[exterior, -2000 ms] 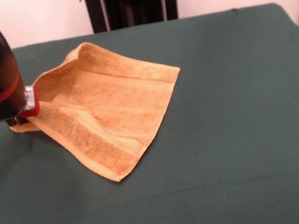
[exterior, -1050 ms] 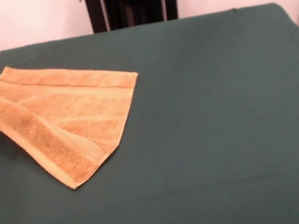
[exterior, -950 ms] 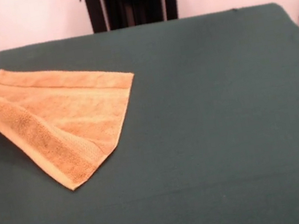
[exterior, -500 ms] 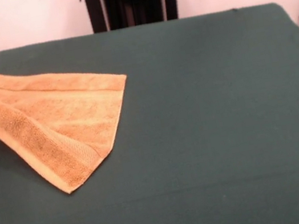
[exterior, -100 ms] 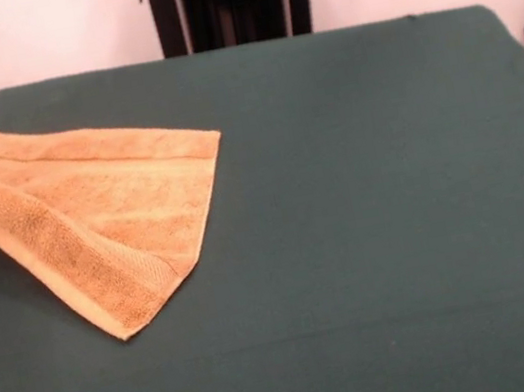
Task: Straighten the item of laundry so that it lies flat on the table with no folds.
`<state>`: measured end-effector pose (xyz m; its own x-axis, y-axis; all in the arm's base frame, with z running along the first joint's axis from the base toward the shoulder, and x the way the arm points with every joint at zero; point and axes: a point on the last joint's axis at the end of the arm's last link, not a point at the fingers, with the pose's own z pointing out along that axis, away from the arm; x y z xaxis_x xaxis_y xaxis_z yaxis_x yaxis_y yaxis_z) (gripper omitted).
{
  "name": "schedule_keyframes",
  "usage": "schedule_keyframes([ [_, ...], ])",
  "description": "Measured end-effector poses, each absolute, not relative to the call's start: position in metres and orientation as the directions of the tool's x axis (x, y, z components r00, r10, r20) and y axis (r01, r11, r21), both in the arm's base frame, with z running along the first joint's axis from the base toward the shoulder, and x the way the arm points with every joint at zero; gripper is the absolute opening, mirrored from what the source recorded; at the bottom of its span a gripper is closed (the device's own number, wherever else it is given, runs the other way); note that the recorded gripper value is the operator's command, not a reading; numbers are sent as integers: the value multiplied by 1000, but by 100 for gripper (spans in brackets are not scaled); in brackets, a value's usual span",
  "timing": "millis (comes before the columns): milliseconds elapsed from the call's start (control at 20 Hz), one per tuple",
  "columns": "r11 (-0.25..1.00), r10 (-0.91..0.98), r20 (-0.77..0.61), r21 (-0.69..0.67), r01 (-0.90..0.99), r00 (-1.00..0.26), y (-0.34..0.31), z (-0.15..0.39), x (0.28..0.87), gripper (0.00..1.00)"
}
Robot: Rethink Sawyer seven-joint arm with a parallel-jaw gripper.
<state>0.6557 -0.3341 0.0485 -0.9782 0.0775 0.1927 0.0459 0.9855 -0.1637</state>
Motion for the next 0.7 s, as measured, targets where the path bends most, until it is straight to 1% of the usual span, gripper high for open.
schedule_keyframes([
  [450, 985, 65, 151, -169, 39, -986, -333, 38, 660, 0],
  [700, 987, 51, 122, -155, 32, -991, -326, 17, 663, 0],
])
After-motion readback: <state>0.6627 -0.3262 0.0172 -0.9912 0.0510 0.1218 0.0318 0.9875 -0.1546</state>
